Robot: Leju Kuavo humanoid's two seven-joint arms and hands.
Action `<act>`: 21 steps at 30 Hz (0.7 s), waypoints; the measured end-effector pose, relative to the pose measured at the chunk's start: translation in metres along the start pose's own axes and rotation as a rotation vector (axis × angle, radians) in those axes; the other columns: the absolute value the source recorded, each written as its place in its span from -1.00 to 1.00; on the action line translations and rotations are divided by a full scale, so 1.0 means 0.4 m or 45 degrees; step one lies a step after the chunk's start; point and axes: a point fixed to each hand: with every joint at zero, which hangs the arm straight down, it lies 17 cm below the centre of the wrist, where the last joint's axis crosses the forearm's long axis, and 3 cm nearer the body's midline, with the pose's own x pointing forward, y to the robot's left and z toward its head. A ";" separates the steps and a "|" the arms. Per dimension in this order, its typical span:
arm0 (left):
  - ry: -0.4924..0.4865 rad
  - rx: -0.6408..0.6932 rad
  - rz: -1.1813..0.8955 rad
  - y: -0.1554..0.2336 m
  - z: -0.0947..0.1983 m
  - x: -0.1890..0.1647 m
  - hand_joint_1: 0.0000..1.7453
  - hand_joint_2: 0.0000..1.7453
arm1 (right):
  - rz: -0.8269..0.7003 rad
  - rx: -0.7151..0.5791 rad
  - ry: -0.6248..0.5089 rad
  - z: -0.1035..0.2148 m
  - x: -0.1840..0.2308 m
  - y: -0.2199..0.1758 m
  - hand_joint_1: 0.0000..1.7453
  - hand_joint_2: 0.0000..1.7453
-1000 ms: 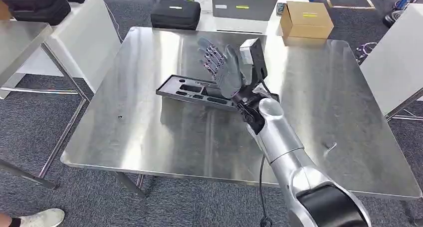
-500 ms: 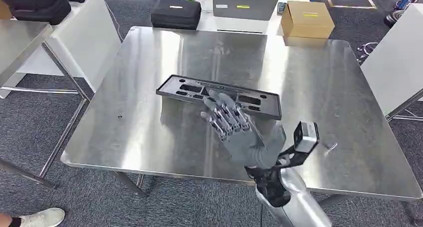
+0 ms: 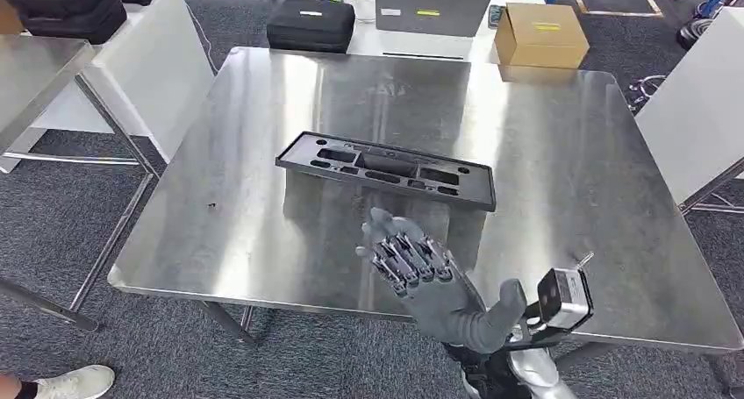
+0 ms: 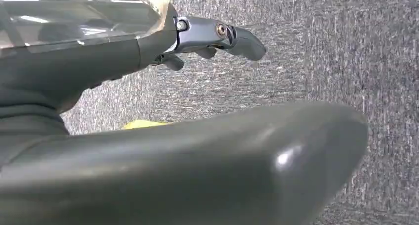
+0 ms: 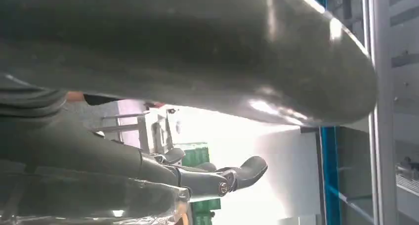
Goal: Take the parts from the cabinet and place them on the table.
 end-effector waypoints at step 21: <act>0.013 0.006 0.012 0.009 -0.001 -0.008 -1.00 -1.00 | 0.016 -0.023 0.037 0.076 -0.016 0.033 -1.00 -1.00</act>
